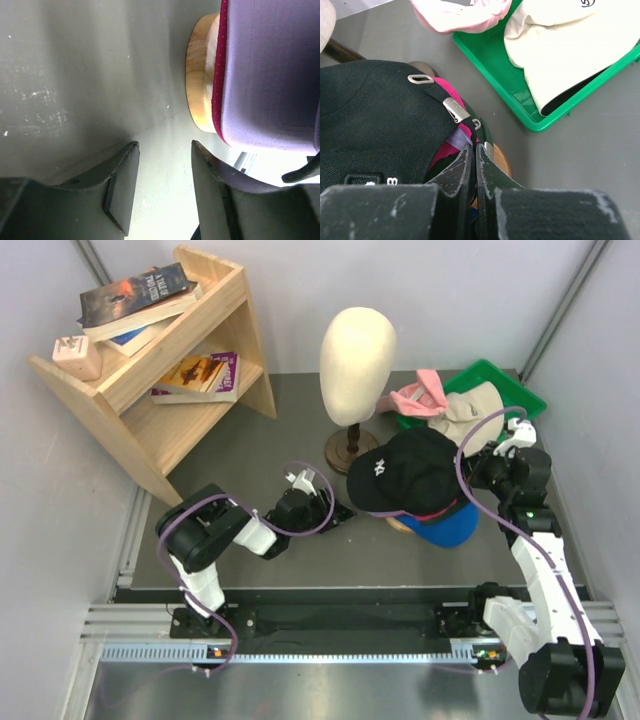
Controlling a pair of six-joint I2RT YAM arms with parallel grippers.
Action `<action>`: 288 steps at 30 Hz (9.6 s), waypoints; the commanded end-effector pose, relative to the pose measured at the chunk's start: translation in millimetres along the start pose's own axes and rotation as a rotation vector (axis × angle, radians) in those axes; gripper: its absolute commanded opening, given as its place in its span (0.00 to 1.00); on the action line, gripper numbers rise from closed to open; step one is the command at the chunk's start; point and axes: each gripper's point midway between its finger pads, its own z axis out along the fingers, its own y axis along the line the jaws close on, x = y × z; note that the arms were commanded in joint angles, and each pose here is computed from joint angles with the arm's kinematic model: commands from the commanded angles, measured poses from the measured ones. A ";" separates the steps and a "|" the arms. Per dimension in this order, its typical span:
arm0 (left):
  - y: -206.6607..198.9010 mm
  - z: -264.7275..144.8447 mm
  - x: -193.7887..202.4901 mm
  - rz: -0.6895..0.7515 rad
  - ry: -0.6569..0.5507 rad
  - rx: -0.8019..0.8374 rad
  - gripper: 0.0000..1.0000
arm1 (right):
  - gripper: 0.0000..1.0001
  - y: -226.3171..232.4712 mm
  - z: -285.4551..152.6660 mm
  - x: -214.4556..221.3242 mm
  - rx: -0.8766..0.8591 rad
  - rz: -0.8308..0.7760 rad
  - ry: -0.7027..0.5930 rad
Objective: Stack the hats
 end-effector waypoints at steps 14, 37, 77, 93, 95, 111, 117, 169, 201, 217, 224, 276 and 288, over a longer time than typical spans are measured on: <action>-3.0 -74.3 -70.7 0.224 -0.221 -0.226 0.89 | 0.74 4.2 -54.5 -42.9 0.078 -0.038 -0.117; -38.7 -144.6 -168.3 0.430 -0.440 -0.338 0.99 | 0.87 -39.9 70.3 -137.8 0.229 0.033 -0.102; -22.6 -176.3 -212.4 0.381 -0.545 -0.427 0.99 | 0.00 -85.2 226.7 -111.7 0.301 0.217 -0.046; -30.4 -172.9 -214.5 0.375 -0.533 -0.389 0.99 | 0.00 -73.2 192.1 -154.7 0.281 0.168 -0.191; -30.2 -170.6 -213.1 0.372 -0.527 -0.380 0.99 | 0.00 -69.3 181.8 -180.7 0.286 0.148 -0.236; -43.6 -162.1 -214.5 0.397 -0.509 -0.311 0.99 | 0.00 -6.5 82.3 -299.7 0.172 0.058 -0.519; -56.7 -156.3 -216.0 0.430 -0.487 -0.261 0.99 | 0.00 22.9 36.8 -318.2 0.088 0.059 -0.609; -434.4 -167.8 -231.5 0.793 -0.596 0.845 0.46 | 0.00 312.3 -124.9 -316.5 -0.797 0.032 -0.650; -460.4 -164.6 -324.6 1.291 -0.946 0.463 0.00 | 0.00 291.1 -64.0 -310.1 -0.635 -0.057 -0.622; -407.8 -101.2 -341.8 1.225 -0.772 0.400 0.00 | 0.47 210.2 25.9 -249.2 -0.536 0.021 -0.413; -388.0 -99.3 -345.7 1.194 -0.752 0.339 0.00 | 0.72 186.2 36.7 -214.8 -0.560 0.063 -0.369; -235.1 -126.5 -279.7 0.739 -0.722 0.180 0.99 | 0.54 213.5 49.3 -92.7 -0.752 0.300 -0.142; -221.7 -127.7 -277.2 0.740 -0.710 0.139 0.99 | 0.19 202.3 67.4 -72.8 -0.687 0.303 -0.084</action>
